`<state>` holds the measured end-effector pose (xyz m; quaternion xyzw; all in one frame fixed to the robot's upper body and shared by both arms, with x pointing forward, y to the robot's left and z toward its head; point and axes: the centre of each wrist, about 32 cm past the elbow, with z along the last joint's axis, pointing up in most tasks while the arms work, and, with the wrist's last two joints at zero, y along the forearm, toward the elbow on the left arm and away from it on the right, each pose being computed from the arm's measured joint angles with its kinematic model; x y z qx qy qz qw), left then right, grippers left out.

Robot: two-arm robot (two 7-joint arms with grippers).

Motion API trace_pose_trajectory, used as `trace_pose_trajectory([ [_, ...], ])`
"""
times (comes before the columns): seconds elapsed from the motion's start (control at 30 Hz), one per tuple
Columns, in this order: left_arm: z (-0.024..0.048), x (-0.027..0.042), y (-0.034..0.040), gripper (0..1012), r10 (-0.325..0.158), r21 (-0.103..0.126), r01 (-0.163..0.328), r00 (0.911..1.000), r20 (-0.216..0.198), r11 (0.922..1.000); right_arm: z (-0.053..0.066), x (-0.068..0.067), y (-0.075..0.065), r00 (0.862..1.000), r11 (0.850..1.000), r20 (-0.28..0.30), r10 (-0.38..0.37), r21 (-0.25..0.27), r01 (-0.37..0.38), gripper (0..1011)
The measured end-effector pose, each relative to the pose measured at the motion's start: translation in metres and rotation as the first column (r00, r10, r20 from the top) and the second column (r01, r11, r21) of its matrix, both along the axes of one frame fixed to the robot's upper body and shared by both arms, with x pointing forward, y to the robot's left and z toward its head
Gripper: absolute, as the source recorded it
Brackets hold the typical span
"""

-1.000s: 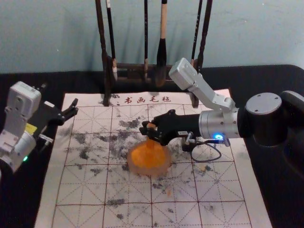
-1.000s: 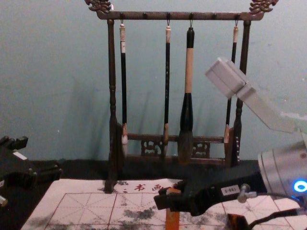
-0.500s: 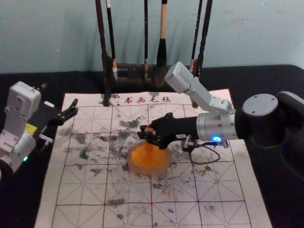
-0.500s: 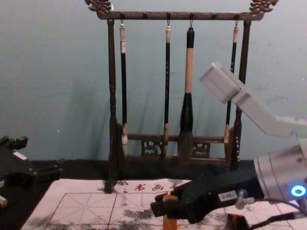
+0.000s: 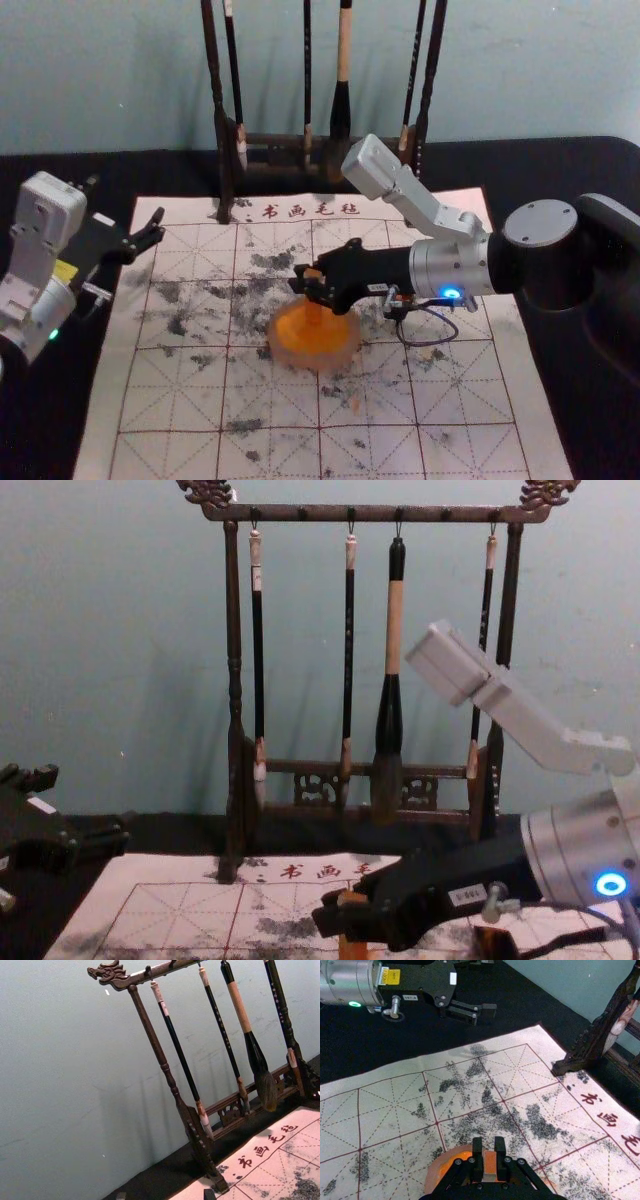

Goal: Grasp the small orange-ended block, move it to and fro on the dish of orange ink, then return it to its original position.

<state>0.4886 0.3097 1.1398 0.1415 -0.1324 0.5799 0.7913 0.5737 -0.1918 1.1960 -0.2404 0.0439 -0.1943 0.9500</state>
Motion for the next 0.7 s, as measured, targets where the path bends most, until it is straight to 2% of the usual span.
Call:
trace_pose_trajectory([
  [0.4, 0.0, 0.0, 0.0, 1001, 0.0, 0.0, 0.0, 1.0, 0.0, 1.0, -0.0022, 0.0019, 0.0009, 1.0, 1.0, 0.002, -0.013, -0.003, 0.013, 130],
  [0.7, 0.0, 0.0, 0.0, 1001, 0.0, 0.0, 0.0, 1.0, 0.0, 1.0, -0.0025, 0.0016, -0.004, 1.0, 1.0, 0.001, -0.022, -0.003, 0.022, 130],
])
